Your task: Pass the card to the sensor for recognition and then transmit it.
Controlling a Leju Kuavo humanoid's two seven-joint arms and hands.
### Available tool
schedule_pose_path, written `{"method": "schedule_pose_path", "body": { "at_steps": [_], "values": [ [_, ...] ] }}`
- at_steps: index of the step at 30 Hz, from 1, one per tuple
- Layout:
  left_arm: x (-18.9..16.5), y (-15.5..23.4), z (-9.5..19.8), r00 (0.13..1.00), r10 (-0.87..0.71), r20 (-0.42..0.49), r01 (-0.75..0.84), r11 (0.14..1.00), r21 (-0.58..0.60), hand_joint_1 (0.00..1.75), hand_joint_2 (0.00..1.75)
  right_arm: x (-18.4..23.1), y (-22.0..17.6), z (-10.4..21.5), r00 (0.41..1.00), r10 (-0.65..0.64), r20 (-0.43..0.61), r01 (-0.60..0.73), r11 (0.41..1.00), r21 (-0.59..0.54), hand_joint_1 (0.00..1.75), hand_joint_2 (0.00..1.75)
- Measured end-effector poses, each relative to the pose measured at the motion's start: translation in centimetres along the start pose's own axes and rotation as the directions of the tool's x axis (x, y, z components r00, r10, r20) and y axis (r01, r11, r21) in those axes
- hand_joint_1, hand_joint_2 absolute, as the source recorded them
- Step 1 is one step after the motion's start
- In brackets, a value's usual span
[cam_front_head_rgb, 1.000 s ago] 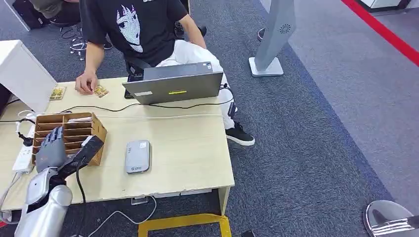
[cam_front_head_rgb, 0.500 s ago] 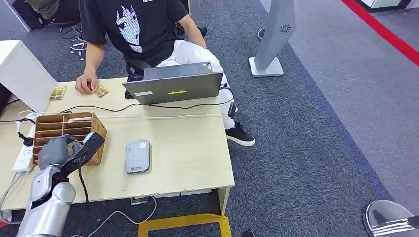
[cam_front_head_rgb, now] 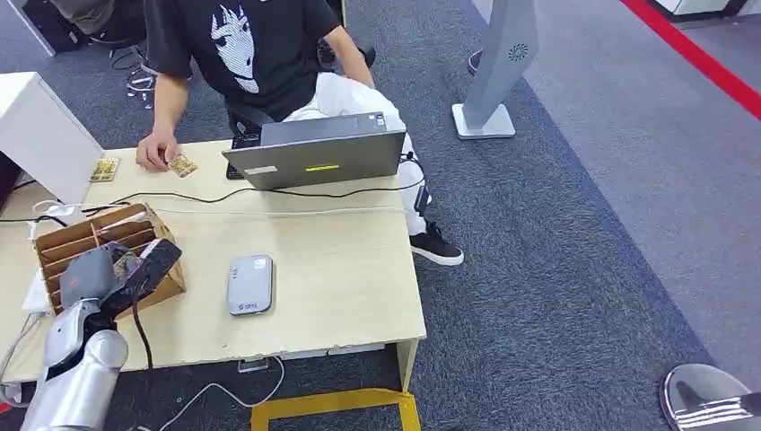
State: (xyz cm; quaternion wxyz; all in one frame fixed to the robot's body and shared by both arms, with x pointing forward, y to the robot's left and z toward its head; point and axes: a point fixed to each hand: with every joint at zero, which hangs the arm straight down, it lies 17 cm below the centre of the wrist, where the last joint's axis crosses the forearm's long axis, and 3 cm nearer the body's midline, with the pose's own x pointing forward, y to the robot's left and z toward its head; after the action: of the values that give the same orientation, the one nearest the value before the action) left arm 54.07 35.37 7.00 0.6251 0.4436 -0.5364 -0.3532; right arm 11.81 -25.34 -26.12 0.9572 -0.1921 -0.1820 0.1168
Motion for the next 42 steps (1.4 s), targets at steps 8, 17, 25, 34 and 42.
{"method": "schedule_pose_path", "body": {
  "at_steps": [8,17,25,34,42],
  "values": [
    [1.7,4.6,-0.9,0.995,0.08,0.064,-0.087,0.989,0.119,1.75,1.75,-0.7,-0.7,-0.2,1.0,0.007,-0.015,-0.007,1.0,-0.016,0.0,1.75],
    [5.7,12.3,-0.9,0.97,0.142,0.195,-0.193,0.941,0.278,1.75,1.75,-1.2,-1.0,-0.2,1.0,-0.001,-0.03,0.0,1.0,-0.025,0.0,1.75],
    [6.6,18.4,0.0,0.972,0.058,0.226,-0.15,0.897,0.415,1.75,1.75,-1.9,-1.1,-0.2,0.999,-0.008,-0.051,0.007,0.999,-0.032,0.0,1.75],
    [3.1,25.1,-0.9,0.988,-0.141,0.058,0.087,0.833,0.547,1.75,1.75,-2.7,-1.6,-0.3,0.997,-0.016,-0.078,0.012,0.999,-0.043,0.0,1.75],
    [-4.1,30.3,-3.7,0.941,-0.27,-0.204,0.338,0.776,0.532,1.75,1.75,-3.2,-2.3,-0.5,0.996,-0.017,-0.09,0.012,0.998,-0.058,0.0,1.75]
  ]
}}
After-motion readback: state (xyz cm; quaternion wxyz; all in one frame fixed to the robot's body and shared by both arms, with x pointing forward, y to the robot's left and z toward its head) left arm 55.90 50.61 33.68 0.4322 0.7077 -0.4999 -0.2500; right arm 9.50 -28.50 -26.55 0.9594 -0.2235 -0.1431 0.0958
